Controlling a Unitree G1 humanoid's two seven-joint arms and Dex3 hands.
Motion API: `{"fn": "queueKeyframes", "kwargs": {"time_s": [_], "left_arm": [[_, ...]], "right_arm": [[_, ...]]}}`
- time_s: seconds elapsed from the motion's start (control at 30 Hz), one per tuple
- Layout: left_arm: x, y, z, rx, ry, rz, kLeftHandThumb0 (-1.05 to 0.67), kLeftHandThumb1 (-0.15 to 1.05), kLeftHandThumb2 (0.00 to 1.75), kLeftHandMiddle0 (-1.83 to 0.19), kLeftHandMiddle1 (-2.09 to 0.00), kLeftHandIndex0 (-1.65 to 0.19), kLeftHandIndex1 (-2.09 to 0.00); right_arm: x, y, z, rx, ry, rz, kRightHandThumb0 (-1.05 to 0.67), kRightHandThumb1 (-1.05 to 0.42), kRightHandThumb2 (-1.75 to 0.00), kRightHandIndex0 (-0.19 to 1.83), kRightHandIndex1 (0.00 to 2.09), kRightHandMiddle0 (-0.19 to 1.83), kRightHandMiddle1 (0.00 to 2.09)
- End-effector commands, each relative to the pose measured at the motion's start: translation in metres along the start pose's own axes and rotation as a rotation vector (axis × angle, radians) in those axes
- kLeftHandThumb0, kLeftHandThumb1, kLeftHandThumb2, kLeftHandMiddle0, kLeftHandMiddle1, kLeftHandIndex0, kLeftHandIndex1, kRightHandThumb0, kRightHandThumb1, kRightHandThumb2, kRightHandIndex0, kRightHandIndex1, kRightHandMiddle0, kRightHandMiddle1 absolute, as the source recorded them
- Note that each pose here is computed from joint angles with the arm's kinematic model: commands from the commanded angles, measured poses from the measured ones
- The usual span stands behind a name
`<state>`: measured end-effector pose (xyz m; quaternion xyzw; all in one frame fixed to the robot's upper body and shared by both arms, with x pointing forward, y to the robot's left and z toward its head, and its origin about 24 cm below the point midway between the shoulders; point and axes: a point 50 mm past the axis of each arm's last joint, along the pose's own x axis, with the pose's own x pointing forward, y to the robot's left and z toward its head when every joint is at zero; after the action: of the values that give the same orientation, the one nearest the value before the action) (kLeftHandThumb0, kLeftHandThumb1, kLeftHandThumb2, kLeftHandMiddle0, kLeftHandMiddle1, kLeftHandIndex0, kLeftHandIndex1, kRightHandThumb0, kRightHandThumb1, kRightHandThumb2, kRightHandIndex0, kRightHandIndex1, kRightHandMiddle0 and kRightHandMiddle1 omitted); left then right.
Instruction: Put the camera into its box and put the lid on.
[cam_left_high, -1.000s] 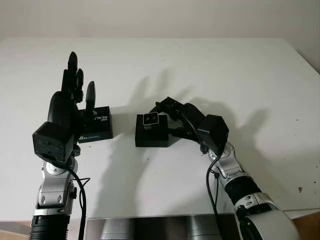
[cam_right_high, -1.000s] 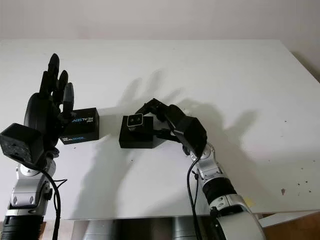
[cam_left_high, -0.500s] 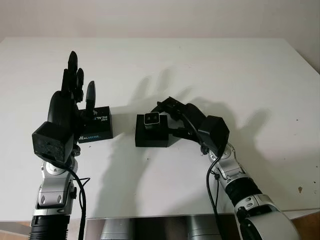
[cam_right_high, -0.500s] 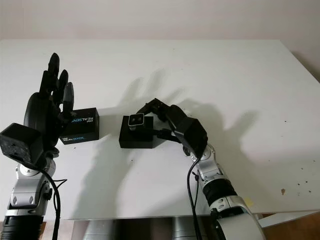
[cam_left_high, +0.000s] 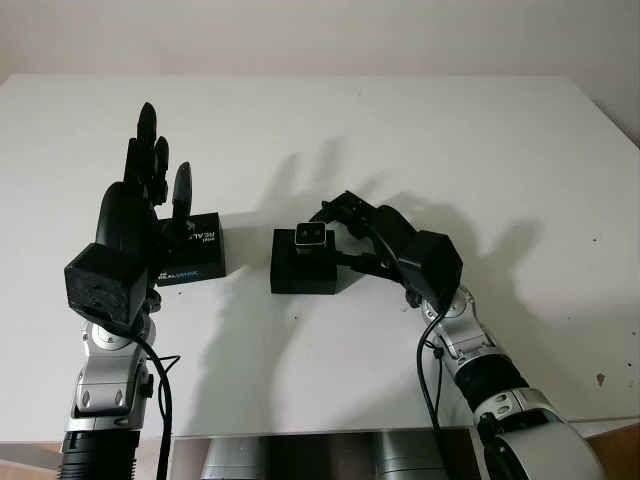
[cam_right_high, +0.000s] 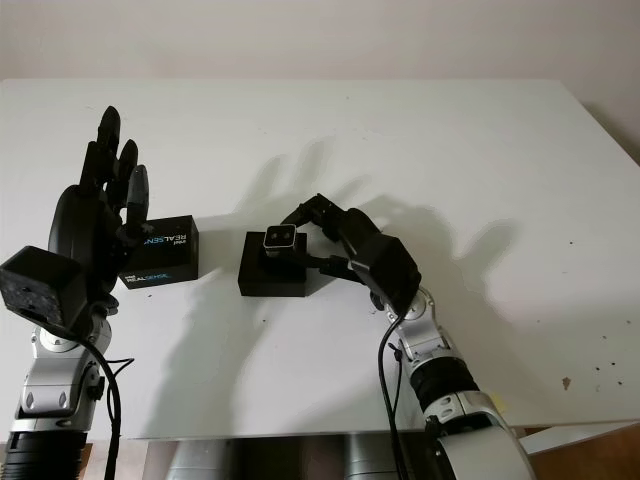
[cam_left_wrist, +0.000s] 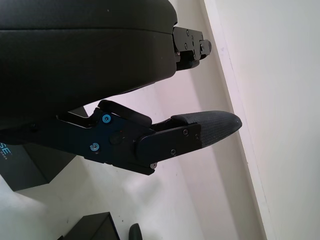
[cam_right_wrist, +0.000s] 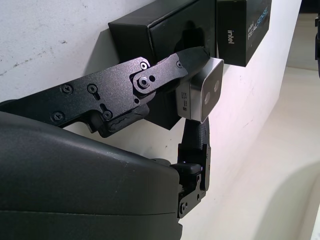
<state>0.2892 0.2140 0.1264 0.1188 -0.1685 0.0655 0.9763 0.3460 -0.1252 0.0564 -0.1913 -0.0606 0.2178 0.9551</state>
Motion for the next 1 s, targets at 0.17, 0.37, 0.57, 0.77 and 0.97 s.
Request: {"fn": "queueKeyframes", "kwargs": {"time_s": [0.17,0.37,0.57,0.77,0.97], "left_arm": [[-0.0009,0.0004,0.0029,0.0,-0.012,0.005,-0.71,1.05,0.62,-0.01,-0.05,0.05,-0.05],[-0.0007,-0.0002,0.0031,-0.005,-0.008,0.011,-0.7,1.05,0.62,-0.01,-0.06,0.05,-0.06],[-0.0009,-0.0006,0.0037,-0.001,-0.008,0.013,-0.71,1.05,0.62,-0.02,-0.06,0.04,-0.06],[-0.0012,-0.0006,0.0033,-0.001,-0.008,0.011,-0.71,1.05,0.62,-0.02,-0.05,0.04,-0.06],[-0.0014,-0.0012,0.0029,0.001,-0.006,0.009,-0.71,1.05,0.62,-0.02,-0.06,0.04,-0.06]], "right_arm": [[-0.001,-0.0077,0.0025,0.001,-0.023,-0.007,-0.52,-0.98,-0.05,0.29,0.06,0.35,1.59],[-0.0022,-0.0105,0.0037,0.002,-0.034,0.002,-0.52,-0.98,-0.05,0.29,0.06,0.34,1.58],[-0.0026,-0.0102,0.0053,0.009,-0.048,0.017,-0.52,-0.98,-0.05,0.3,0.06,0.34,1.58],[-0.0024,-0.0098,0.0088,0.022,-0.074,0.034,-0.52,-0.98,-0.05,0.3,0.06,0.34,1.57],[-0.0007,-0.0035,0.011,0.036,-0.085,0.055,-0.53,-0.98,-0.06,0.3,0.06,0.35,1.57]]}}
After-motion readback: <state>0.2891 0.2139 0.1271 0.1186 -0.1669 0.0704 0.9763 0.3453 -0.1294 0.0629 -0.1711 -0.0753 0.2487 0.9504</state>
